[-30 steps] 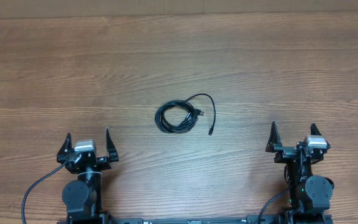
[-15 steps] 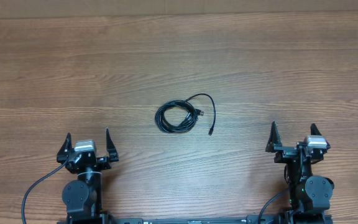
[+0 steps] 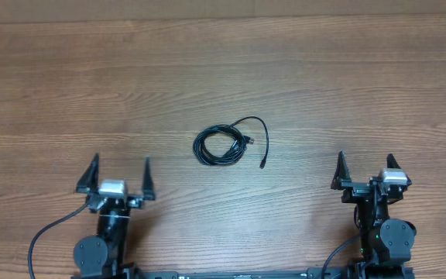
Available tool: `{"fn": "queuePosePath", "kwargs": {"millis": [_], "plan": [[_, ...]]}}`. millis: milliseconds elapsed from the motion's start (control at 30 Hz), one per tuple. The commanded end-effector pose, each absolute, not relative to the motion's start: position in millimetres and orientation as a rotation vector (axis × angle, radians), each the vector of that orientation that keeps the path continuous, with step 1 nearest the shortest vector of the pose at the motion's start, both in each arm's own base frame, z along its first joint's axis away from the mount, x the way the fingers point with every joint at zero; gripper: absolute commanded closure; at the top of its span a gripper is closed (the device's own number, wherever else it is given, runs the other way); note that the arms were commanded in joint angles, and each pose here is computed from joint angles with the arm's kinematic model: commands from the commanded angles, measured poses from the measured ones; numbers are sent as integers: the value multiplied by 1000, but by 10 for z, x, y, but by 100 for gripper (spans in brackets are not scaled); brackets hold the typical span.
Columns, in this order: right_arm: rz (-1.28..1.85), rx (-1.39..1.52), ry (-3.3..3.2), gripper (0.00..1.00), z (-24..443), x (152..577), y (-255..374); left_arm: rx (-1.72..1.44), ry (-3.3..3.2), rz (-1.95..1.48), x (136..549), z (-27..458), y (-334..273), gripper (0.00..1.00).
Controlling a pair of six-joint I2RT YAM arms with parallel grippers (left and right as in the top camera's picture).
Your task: Untangle cables
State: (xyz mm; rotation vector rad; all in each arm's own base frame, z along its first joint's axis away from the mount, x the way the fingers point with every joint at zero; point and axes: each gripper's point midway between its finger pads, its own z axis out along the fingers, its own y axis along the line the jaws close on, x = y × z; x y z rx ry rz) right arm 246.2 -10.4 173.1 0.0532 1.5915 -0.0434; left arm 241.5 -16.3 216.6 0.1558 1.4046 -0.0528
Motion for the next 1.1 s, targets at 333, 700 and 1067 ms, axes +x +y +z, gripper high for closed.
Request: {"fn": "queuePosePath", "kwargs": {"millis": [333, 700, 1067], "plan": [[227, -9, 1364, 0, 2340, 2377, 237, 394, 1045, -330, 1529, 3804, -777, 0], [166, -84, 1314, 0, 3181, 2072, 267, 387, 1229, -384, 1058, 4010, -868, 0], [140, -93, 1505, 0, 3801, 1858, 254, 75, 1475, -343, 886, 3749, -522, 0]]}}
